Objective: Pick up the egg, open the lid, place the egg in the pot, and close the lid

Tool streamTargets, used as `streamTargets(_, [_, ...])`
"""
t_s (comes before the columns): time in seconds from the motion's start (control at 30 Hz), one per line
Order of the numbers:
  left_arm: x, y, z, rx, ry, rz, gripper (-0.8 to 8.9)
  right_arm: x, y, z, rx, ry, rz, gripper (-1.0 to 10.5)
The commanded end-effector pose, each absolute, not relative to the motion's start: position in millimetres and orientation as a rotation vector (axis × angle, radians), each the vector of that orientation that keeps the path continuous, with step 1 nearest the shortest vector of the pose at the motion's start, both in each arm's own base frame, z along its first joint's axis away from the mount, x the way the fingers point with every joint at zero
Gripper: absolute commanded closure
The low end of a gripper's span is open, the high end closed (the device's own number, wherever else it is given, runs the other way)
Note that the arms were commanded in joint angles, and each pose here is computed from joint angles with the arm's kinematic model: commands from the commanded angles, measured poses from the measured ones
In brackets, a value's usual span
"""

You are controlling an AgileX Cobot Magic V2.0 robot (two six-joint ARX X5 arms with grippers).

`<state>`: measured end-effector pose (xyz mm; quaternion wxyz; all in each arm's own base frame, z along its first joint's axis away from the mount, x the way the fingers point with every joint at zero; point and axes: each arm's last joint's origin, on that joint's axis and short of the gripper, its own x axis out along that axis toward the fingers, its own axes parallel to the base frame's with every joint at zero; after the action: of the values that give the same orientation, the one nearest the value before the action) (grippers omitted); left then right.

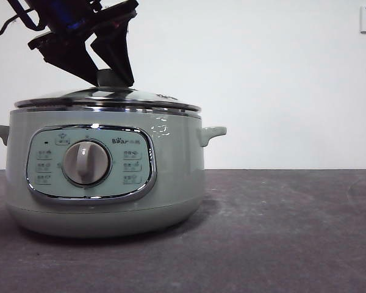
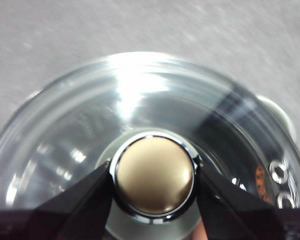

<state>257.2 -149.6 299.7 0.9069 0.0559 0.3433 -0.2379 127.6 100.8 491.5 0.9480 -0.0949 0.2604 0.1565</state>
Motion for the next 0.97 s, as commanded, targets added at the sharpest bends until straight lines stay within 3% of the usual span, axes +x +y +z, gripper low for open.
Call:
streamTargets(0.03, [254.5, -154.2, 294.3, 0.106, 0.750, -0.519, 8.22, 127.6, 100.9, 492.1, -0.179, 0.526, 0.313, 5.1])
streamTargets(0.83, [250.3, -153.4, 290.3, 0.191, 0.782, -0.452, 8.08, 127.6, 100.8, 492.0, -0.179, 0.527, 0.313, 5.1])
streamTargets(0.9, [250.5, -153.8, 290.6, 0.187, 0.778, -0.458, 7.17, 127.6, 100.8, 492.0, -0.179, 0.527, 0.313, 5.1])
streamTargets(0.97, [250.9, -153.9, 291.0, 0.186, 0.772, -0.457, 5.26, 127.6, 100.8, 492.0, -0.180, 0.528, 0.313, 5.1])
